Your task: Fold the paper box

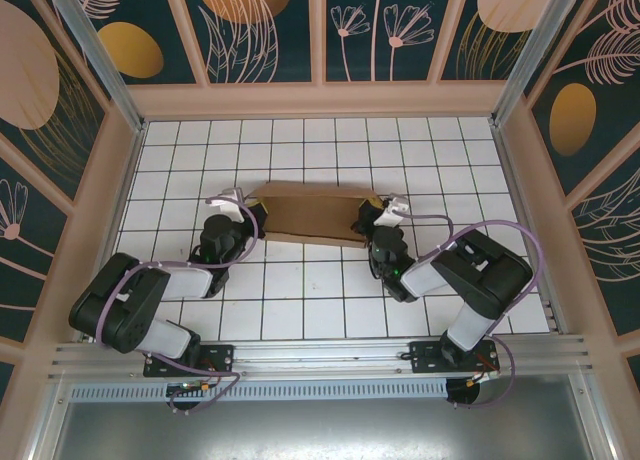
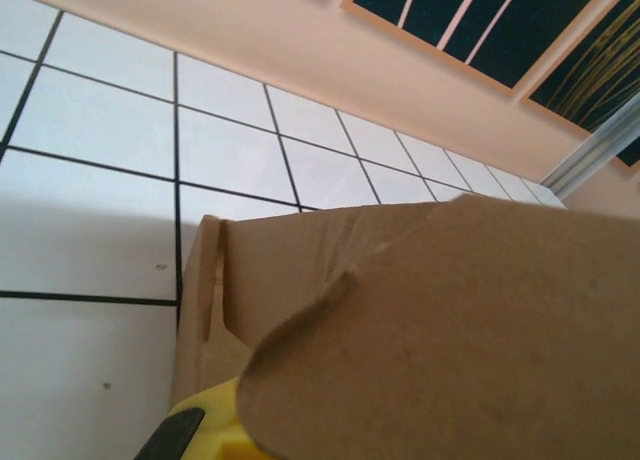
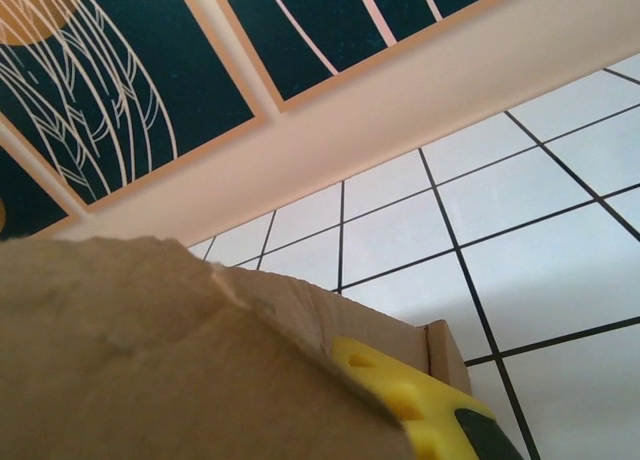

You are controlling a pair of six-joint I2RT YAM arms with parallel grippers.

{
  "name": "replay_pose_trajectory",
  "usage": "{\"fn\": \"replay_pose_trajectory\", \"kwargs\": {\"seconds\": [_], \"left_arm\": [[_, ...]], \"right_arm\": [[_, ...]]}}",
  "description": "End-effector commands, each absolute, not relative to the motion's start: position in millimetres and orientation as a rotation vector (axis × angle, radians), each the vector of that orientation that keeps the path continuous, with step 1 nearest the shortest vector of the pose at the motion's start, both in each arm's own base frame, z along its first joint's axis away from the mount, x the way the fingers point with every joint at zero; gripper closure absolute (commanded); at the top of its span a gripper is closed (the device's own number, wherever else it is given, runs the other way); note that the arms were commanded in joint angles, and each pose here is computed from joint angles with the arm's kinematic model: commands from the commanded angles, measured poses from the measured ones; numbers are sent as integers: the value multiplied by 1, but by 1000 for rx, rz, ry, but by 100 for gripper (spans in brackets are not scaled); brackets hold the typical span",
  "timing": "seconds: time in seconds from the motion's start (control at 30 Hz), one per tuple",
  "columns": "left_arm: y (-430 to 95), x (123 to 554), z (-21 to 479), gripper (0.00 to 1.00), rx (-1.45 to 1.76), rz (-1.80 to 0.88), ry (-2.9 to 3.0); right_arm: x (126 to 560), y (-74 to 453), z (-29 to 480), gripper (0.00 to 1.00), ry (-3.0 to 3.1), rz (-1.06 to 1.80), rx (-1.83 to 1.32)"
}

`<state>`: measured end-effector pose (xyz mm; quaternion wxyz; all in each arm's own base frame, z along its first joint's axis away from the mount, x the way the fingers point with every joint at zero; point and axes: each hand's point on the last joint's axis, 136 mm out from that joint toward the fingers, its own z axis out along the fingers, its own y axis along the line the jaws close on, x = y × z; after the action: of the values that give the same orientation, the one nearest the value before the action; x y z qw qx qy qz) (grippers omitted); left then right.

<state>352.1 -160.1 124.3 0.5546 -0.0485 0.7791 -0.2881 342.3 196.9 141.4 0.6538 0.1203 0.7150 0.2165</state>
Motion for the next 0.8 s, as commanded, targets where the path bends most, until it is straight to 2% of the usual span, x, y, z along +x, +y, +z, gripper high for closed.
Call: {"fn": "replay_pose_trajectory", "kwargs": {"seconds": [0.0,0.2,0.33,0.43,0.77], "left_arm": [[-145,336,77,100,-188,-591,2005],[-133,329,63,100,-228,-530,2036],[-129,330,63,100,-216,-489,2037],[-129,332,66,100,-202,-478,2031],[-140,335,69,100,-124,-478,2030]], "right_arm": [[327,196,99,98,1750,443,219],[316,194,102,92,1722,473,157],[301,194,130,74,1602,542,72],[291,188,150,68,1536,557,40],[264,130,178,59,1462,463,179]]}}
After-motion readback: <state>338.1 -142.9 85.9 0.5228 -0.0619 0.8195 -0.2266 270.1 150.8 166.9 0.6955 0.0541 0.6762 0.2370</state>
